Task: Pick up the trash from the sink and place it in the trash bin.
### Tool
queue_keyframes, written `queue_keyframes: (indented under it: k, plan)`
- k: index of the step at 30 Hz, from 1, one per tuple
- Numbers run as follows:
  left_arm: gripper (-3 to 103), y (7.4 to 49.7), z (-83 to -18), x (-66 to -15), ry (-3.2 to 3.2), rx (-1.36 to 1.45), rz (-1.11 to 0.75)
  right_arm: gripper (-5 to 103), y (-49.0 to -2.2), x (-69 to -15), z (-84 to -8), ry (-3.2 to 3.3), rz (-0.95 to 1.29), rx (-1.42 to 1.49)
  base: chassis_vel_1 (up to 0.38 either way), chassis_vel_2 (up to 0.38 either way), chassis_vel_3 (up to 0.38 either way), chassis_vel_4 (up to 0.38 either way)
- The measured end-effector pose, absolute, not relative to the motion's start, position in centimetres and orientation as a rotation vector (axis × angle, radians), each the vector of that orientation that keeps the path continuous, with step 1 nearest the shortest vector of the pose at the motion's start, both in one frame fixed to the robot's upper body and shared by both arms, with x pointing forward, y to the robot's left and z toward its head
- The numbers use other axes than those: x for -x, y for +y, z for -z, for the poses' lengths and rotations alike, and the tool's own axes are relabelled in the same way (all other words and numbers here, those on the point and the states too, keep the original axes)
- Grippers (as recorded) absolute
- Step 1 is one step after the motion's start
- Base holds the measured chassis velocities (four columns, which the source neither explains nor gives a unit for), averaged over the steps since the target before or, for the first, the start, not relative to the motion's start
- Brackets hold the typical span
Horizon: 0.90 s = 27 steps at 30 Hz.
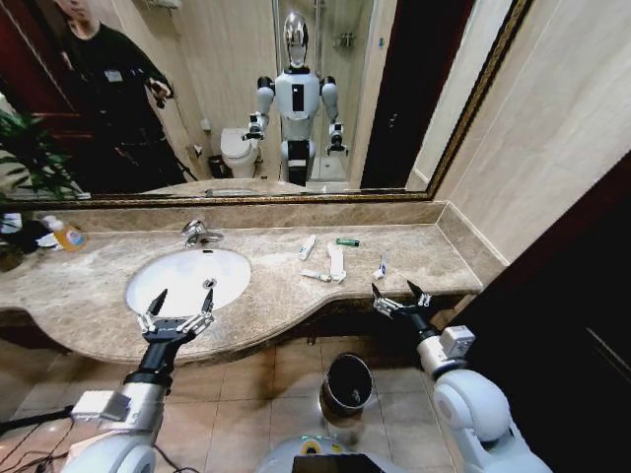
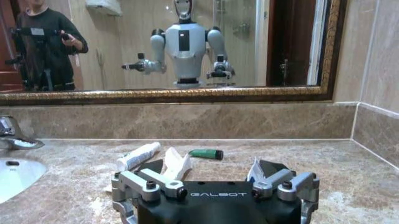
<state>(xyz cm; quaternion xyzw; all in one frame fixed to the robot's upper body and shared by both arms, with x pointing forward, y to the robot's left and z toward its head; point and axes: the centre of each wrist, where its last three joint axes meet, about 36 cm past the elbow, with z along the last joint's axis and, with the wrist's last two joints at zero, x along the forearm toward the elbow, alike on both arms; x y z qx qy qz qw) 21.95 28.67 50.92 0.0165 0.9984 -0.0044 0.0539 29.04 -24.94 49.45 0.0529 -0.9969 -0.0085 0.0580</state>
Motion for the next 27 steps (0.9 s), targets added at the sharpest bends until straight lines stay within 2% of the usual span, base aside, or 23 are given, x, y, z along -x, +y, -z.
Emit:
queue_keyframes:
  k: [14, 27]
  plan:
    - [100, 28.7, -50.9, -21.9, 3.033, -0.050, 0.013, 100, -25.6, -30.7, -48.2, -3.039, 0.013, -0.187, 0.000, 0.000, 0.000, 0.000]
    - [100, 28.7, -50.9, -21.9, 3.033, -0.050, 0.013, 100, -27.3, -35.1, -46.7, -3.014, 0.007, -0.149, 0.000, 0.000, 0.000, 0.000]
